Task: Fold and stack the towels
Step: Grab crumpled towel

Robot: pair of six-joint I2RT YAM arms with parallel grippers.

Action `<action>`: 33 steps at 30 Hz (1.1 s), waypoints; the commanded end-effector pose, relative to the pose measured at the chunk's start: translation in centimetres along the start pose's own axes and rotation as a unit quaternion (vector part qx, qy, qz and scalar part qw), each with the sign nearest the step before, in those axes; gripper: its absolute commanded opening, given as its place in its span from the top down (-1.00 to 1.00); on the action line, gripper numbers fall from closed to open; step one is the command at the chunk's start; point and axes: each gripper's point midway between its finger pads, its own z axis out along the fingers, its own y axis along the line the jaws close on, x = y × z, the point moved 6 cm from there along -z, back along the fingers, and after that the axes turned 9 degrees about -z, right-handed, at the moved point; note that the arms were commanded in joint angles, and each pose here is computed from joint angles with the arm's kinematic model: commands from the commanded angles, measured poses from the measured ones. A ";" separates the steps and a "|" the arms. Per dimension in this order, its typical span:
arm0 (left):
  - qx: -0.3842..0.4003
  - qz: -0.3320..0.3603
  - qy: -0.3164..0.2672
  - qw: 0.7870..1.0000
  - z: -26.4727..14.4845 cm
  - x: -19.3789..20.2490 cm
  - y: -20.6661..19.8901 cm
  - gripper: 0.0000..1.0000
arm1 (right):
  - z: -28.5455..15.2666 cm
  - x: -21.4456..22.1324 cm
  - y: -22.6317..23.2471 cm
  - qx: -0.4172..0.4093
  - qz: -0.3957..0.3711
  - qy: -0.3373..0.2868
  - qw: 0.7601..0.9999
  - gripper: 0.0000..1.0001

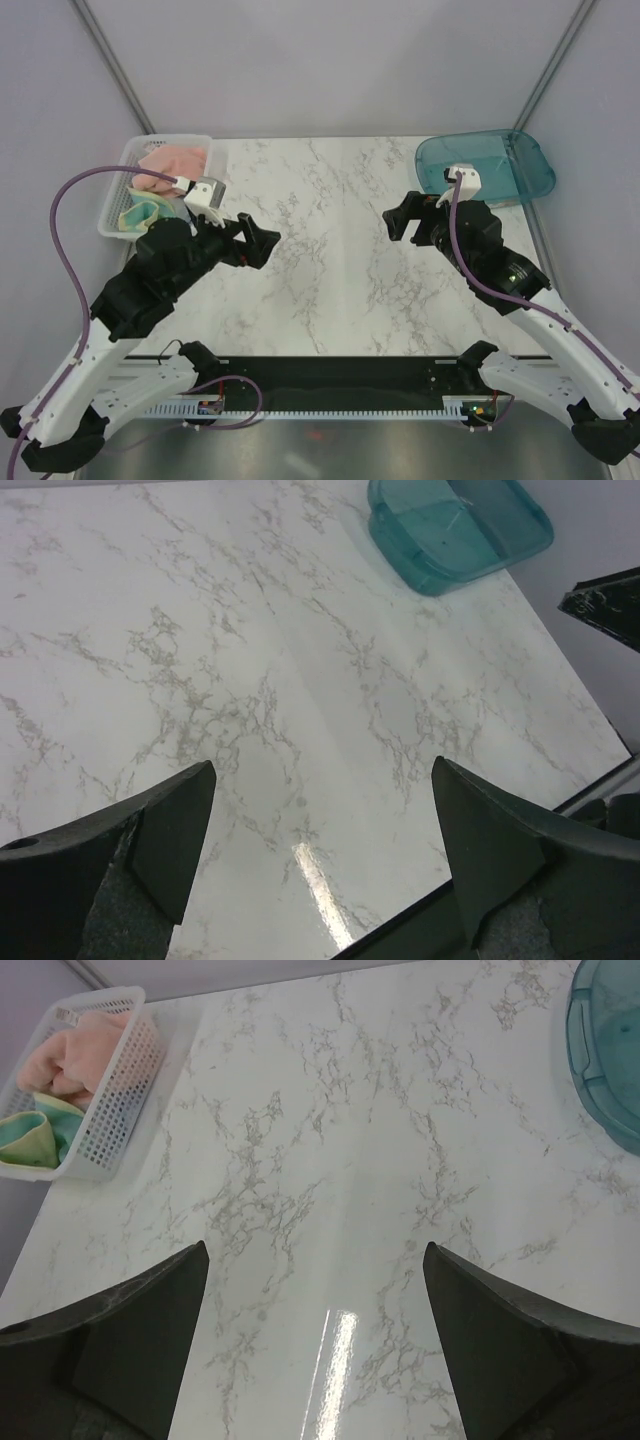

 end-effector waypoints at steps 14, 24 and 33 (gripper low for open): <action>-0.368 -0.107 -0.113 0.917 12.9 -13.3 17.2 -0.87 | -0.7 -1.1 0.4 -0.023 -0.038 -0.013 0.999 -0.96; -0.463 -0.233 -0.071 0.852 17.7 -11.0 32.7 -0.64 | -1.1 0.0 0.8 -0.058 -0.034 -0.008 0.998 -0.96; -0.498 -0.270 -0.027 0.823 21.0 -6.5 38.4 -0.48 | 0.1 0.3 0.4 -0.041 -0.068 -0.001 0.997 -0.96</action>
